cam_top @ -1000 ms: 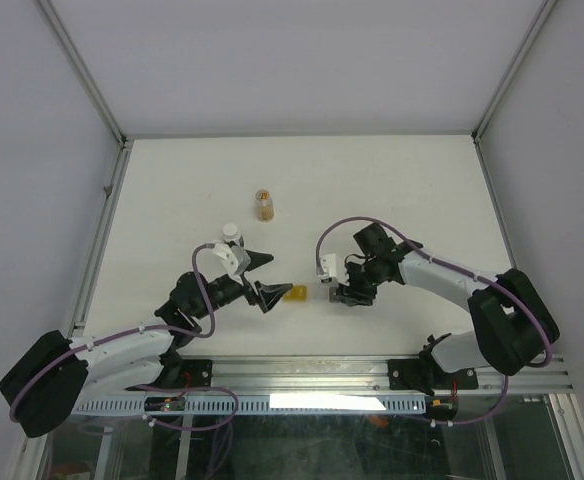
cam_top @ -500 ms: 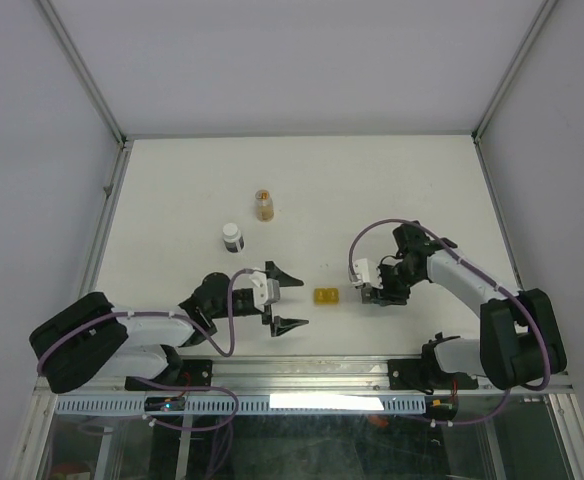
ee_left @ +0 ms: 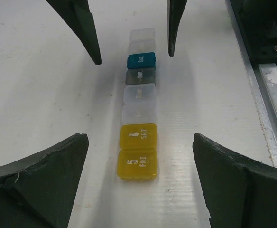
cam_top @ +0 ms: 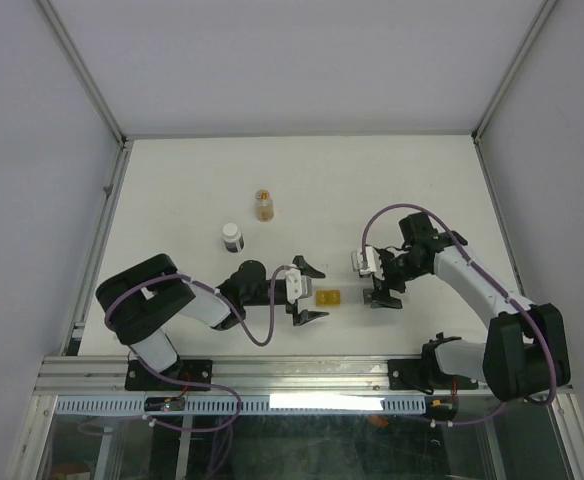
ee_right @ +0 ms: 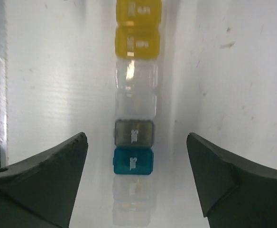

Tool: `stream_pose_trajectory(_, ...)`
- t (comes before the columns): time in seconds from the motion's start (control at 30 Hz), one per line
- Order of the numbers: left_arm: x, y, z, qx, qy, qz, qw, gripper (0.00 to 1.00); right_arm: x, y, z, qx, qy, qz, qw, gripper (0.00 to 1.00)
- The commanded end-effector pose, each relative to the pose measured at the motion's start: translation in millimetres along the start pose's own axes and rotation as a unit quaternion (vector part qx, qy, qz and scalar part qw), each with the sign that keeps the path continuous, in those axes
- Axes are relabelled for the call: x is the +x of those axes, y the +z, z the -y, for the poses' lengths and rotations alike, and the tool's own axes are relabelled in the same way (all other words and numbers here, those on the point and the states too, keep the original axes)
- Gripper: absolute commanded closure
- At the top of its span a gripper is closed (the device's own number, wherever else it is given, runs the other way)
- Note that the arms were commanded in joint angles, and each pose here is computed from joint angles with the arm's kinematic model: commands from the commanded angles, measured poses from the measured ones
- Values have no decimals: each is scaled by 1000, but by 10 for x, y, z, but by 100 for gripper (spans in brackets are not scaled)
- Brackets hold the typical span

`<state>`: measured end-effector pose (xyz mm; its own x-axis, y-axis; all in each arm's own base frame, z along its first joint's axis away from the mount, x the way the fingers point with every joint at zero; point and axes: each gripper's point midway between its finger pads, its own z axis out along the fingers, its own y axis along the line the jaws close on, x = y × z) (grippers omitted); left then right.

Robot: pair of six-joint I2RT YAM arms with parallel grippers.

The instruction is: Sort the pills into containers

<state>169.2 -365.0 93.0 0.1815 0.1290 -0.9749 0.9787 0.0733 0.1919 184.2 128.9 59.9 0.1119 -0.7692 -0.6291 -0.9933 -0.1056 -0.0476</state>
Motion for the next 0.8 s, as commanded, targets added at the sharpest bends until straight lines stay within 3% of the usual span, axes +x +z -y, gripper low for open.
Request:
stream_pose_trajectory(0.0, -182, 158, -80, 4, 51, 48, 998, 5, -636, -99, -67, -17, -13, 148, 989, 12)
stream_pose_trajectory(0.1, -111, 196, -93, 0, 55, 51, 997, 6, -642, -62, -89, -20, -31, 154, 987, 9)
stream_pose_trajectory(0.33, 49, 267, -86, 3, 41, 37, 998, 13, -472, 144, 10, 24, -30, 104, 994, 11)
stream_pose_trajectory(0.47, 143, 279, -108, -5, 40, 20, 999, 13, -407, 292, 62, 43, -40, 63, 996, 13)
stream_pose_trajectory(0.77, 374, 380, -104, 2, 36, -21, 999, 11, -232, 412, 18, 47, -37, 41, 997, 21)
